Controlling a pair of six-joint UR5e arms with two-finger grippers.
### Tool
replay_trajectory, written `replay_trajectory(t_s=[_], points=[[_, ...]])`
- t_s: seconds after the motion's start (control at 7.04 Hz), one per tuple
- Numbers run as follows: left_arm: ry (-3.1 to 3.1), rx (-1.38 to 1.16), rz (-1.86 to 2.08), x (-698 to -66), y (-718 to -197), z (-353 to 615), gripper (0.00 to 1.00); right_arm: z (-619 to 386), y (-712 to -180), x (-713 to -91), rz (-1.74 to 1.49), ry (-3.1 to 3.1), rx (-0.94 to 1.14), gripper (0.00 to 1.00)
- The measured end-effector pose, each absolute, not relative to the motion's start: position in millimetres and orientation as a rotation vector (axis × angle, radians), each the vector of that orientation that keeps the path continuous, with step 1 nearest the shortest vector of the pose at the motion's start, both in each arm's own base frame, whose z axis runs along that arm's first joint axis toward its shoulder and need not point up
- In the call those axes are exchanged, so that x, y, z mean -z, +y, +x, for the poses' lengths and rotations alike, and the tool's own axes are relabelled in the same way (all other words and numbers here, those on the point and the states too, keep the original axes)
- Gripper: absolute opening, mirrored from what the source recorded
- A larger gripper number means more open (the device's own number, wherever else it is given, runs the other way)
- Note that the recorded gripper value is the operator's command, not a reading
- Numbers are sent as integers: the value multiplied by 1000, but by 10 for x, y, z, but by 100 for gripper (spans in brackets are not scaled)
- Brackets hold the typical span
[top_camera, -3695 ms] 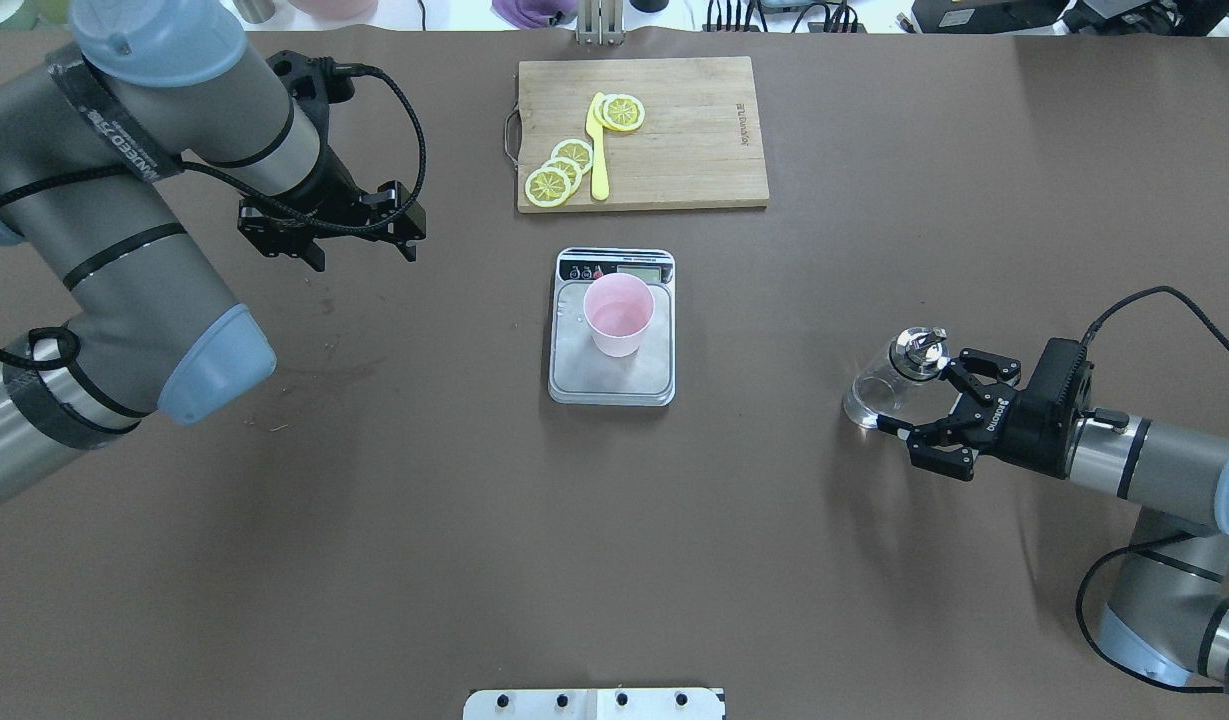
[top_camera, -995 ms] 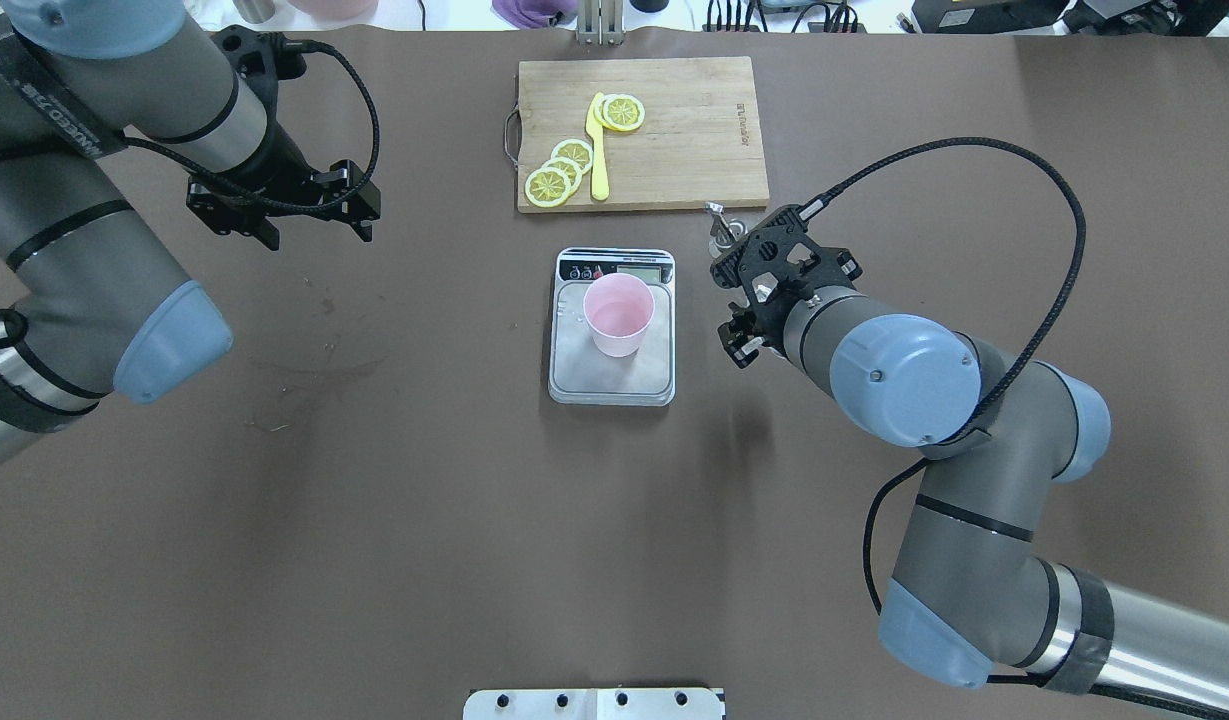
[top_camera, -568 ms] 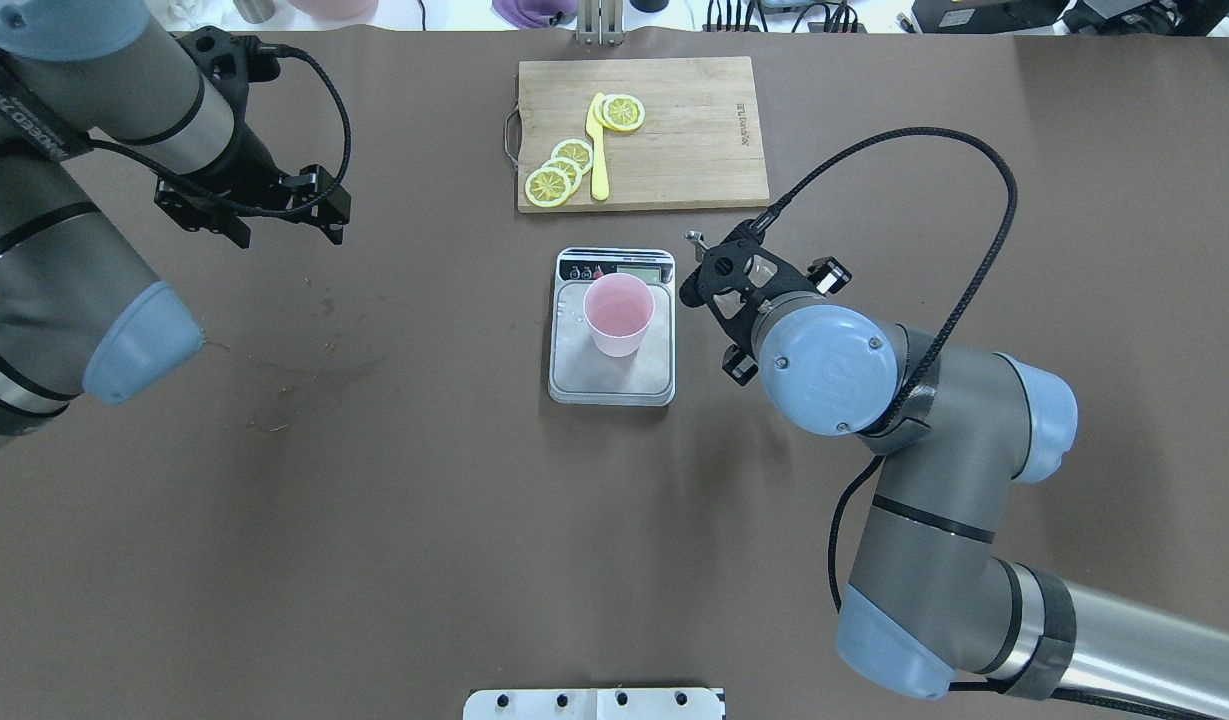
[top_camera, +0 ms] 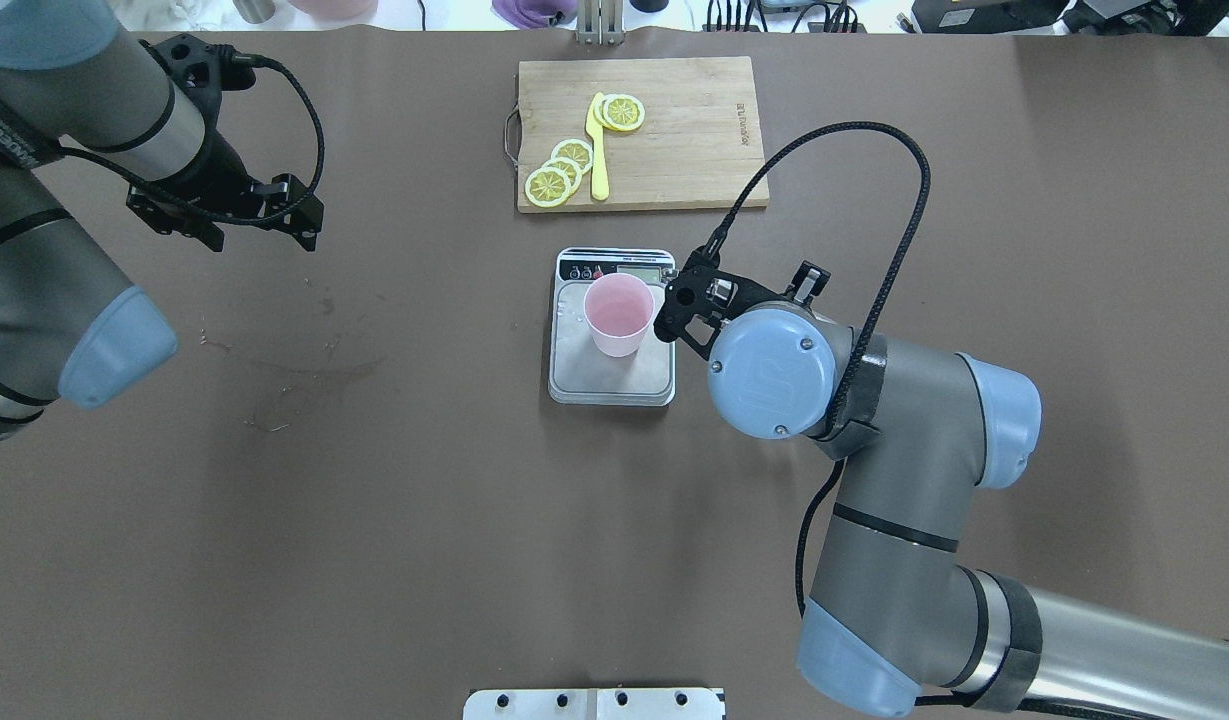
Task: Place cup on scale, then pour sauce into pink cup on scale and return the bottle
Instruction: 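Lift the bottle with the right gripper and carry it over the pink cup, then tilt the bottle spout down into the pink cup with the right gripper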
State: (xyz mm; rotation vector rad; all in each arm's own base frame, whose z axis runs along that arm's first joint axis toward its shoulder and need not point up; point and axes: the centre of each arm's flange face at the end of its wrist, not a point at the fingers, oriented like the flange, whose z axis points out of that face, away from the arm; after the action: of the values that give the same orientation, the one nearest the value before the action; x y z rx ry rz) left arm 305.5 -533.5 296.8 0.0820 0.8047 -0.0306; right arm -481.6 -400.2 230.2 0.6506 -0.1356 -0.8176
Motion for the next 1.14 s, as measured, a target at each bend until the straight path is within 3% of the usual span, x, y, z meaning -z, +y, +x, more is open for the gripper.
replay_trajectory(t_s=[1.14], points=[[793, 35, 81, -3040, -5331, 3038, 97, -5063, -4193, -2136, 611, -96, 779, 0]])
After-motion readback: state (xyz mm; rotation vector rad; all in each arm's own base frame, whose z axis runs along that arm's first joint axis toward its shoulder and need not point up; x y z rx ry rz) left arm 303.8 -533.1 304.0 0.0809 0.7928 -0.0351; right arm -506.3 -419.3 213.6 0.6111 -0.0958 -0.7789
